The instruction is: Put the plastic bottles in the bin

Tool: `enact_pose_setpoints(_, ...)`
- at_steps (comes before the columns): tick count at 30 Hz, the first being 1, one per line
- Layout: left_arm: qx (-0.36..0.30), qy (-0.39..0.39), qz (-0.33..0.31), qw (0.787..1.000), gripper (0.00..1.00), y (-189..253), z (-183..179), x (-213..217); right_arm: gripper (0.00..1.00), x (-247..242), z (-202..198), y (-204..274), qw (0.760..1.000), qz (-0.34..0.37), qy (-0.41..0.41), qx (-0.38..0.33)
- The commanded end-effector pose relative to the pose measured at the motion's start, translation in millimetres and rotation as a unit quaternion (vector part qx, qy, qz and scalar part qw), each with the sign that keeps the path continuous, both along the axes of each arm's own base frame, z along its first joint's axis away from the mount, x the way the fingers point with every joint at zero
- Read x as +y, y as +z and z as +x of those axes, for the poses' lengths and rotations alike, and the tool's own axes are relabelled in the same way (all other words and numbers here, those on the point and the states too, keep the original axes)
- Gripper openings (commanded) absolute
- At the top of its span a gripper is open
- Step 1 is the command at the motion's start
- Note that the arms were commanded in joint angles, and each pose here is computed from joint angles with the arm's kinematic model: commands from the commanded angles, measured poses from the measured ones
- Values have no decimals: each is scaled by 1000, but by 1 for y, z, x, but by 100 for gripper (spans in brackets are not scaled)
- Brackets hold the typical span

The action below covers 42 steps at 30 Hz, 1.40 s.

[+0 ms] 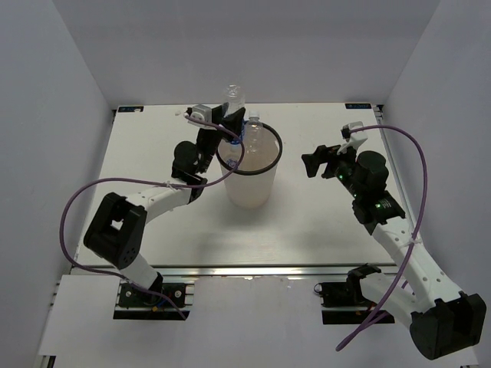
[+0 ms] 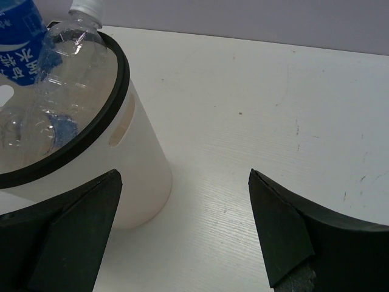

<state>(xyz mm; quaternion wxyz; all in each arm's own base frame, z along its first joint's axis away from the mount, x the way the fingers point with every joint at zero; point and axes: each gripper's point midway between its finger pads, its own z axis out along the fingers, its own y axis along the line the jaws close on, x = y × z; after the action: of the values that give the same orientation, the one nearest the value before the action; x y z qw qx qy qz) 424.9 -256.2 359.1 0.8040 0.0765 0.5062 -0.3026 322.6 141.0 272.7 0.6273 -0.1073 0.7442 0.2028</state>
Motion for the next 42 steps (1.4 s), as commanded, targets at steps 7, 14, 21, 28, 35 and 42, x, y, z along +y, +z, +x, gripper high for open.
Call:
enact_pose_setpoints(7,39,26,-18,999,51,-36,-2,11,89,0,7,1,1000,-3,1,-12)
enact_pose_setpoints(14,57,28,-4,998,73,-47,-8,7,89,0,8,1,1000,-3,0,-14)
enact_pose_setpoints(21,61,30,15,998,98,-37,-11,5,89,1,8,2,1000,-1,4,-14)
enact_pose_setpoints(28,65,58,15,996,98,-3,-6,14,89,3,7,2,1000,1,9,-11)
enact_pose_setpoints(35,90,85,35,992,98,53,-4,24,89,7,6,4,1000,6,20,-9)
enact_pose_setpoints(42,170,180,29,969,98,68,-1,68,89,7,10,2,1000,17,13,7)
